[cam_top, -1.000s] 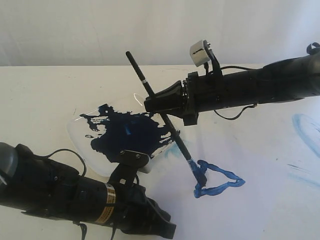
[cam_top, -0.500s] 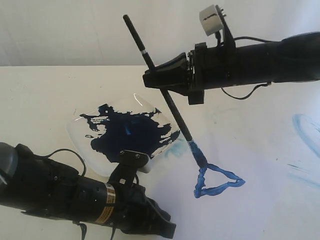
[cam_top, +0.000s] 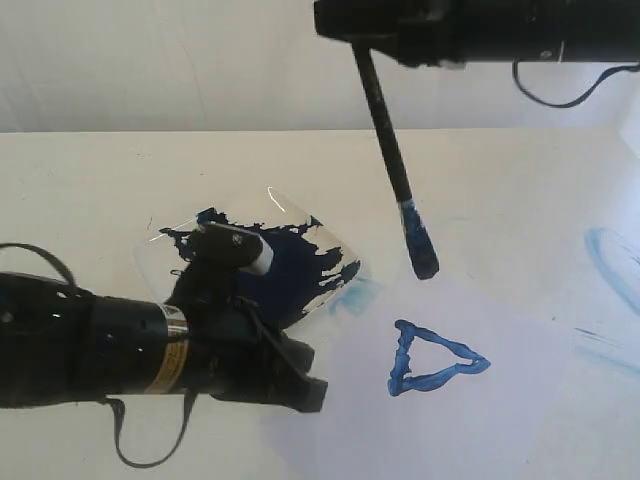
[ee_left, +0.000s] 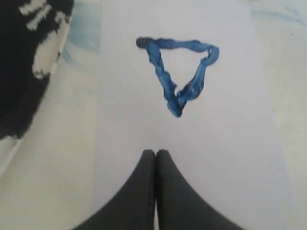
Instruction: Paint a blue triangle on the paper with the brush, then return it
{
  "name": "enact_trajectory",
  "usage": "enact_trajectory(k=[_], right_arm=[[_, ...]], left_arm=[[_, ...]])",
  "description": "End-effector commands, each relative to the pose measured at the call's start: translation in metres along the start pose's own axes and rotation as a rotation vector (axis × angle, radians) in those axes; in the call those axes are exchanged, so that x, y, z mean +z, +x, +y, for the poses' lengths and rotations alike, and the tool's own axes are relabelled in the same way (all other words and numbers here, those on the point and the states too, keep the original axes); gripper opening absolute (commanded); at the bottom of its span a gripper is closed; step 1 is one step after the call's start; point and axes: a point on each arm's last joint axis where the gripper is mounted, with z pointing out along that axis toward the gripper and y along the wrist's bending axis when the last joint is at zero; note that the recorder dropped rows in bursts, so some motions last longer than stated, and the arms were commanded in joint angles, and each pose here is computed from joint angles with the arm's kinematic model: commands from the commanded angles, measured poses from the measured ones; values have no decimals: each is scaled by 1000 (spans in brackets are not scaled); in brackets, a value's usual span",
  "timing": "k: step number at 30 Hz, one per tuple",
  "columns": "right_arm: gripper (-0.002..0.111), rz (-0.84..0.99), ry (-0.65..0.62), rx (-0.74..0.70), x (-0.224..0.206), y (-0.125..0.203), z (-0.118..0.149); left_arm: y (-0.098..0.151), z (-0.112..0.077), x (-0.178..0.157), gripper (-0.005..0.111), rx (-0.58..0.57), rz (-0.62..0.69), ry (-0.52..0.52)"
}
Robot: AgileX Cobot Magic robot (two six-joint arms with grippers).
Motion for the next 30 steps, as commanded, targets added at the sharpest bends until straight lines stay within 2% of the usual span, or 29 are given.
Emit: enact_trajectory(k=[1,3,5,7,9,11,13,14,15,16,18,19,20,23,27,30], right_arm=[[0,-115,267,104,-29,-31,7],[0,-198,418,193,-44,-44,6],[0,-255,480,258,-53,-50,8],[0,-276,489,302,-55,-52,9],[0,-269,492,291,-55,-51,9],[0,-247,500,261,-55,-50,8],[0,-246,502,260,-55,-50,8],[0,-257,497,287,-55,-50,8],[0,-267,497,316,-55,-51,8],[0,-288,520,360,-57,-51,6],[0,-325,564,441,-59,-50,0],[0,-342,585,471,-59,-49,-3],[0,-360,615,499,-61,-49,-6],[0,-379,643,590,-55,-42,-18],[0,-362,655,731,-37,-23,-37],[0,-342,654,825,-22,-7,-51]], left_arm=[[-20,0,-48,0,68,-133,-129],[-25,-1,-80,0,81,-239,-163],[-26,-5,-106,0,114,-329,-150],[-21,-5,-128,0,148,-406,-159],[-14,-2,-146,0,117,-475,-178],[-5,5,-159,0,122,-526,-232],[2,14,-172,0,121,-586,-324],[4,20,-181,0,158,-617,-407],[8,26,-185,0,127,-601,-463],[15,35,-191,0,133,-527,-579],[30,46,-200,0,126,-245,-743],[35,45,-204,0,39,-144,-746],[34,42,-211,0,47,-84,-754],[30,29,-217,0,143,29,-644],[33,21,-219,0,122,96,-566],[39,23,-216,0,110,133,-566]])
